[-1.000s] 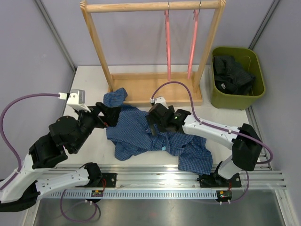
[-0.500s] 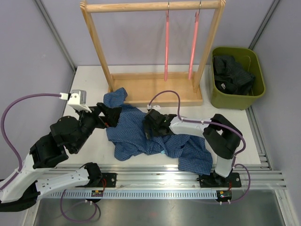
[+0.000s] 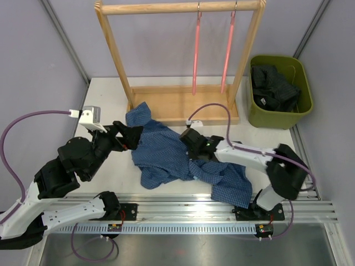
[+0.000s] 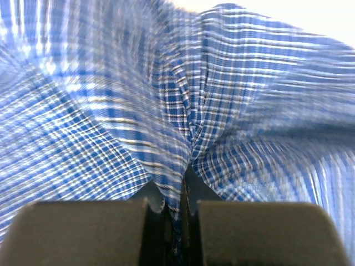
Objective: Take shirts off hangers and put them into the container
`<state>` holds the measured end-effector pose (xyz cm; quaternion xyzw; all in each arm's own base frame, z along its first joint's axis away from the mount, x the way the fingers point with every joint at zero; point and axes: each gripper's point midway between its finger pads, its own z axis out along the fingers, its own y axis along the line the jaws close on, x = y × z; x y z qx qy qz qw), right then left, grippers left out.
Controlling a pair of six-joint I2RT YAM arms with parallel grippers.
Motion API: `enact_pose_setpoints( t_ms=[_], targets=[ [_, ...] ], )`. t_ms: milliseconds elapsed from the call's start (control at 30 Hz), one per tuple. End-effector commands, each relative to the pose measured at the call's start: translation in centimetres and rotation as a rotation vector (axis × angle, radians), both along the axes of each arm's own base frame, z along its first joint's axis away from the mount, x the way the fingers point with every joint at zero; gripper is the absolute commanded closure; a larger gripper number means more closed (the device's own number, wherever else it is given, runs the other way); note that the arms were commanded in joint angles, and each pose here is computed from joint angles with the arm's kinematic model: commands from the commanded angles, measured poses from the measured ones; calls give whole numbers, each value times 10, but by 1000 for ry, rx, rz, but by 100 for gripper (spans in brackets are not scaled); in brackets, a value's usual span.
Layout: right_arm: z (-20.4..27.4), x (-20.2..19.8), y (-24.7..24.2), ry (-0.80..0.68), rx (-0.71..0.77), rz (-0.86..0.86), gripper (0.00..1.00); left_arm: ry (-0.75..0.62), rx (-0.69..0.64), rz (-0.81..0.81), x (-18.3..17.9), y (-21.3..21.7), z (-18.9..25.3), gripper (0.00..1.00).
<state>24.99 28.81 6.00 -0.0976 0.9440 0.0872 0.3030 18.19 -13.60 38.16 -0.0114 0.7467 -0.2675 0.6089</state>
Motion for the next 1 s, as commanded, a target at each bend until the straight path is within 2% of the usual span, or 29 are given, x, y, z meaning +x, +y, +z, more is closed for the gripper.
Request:
enact_pose_setpoints(
  t_ms=[0, 33, 67, 100, 133, 167, 267, 467, 500, 533, 633, 700, 733, 767, 800, 833, 900, 967],
  targets=[
    [86, 15, -70, -262, -9, -270, 100, -17, -40, 10, 0, 2, 8, 1],
    [97, 9, -95, -286, -55, -322, 100, -18, -41, 10, 0, 3, 8, 1],
    [129, 10, -121, -388, -20, -441, 100, -18, -43, 10, 0, 2, 8, 1],
    [144, 7, -137, -427, -16, -494, 100, -16, -40, 3, 0, 0, 8, 1],
    [151, -3, -160, -443, -66, -533, 100, -20, -43, 2, 0, 0, 10, 1],
    [174, -6, -182, -518, -23, -627, 100, -20, -40, -1, 1, -2, 10, 1],
    [211, -20, -227, -631, -9, -750, 100, -20, -36, -18, 2, -8, 12, 1],
    [287, -31, -274, -850, 10, -906, 100, -10, -28, -58, 2, -21, 15, 1],
    [308, -29, -275, -893, 72, -947, 100, -10, -29, -61, 2, -21, 15, 1],
    [323, -32, -284, -935, 15, -958, 100, -11, -31, -62, 2, -22, 16, 1],
    [368, -32, -290, -987, 50, -1029, 100, -9, -36, -74, 0, -24, 18, 1],
    [388, -22, -289, -994, 95, -995, 100, -5, -35, -88, 0, -28, 17, 1],
    [410, -15, -296, -1046, 111, -985, 100, -4, -34, -94, 0, -30, 17, 1],
    [421, -4, -281, -1084, 168, -886, 100, -5, -40, -101, 0, -32, 18, 1],
    [433, -1, -279, -1112, 217, -897, 100, -4, -41, -110, -1, -34, 18, 1],
    [433, 8, -272, -1102, 108, -853, 100, -2, -38, -113, -1, -35, 17, 1],
    [453, 15, -267, -1116, 83, -824, 100, -2, -41, -112, -1, -34, 17, 1],
    [458, 39, -255, -1119, -7, -749, 100, -6, -43, -115, -1, -35, 17, 1]
  ],
)
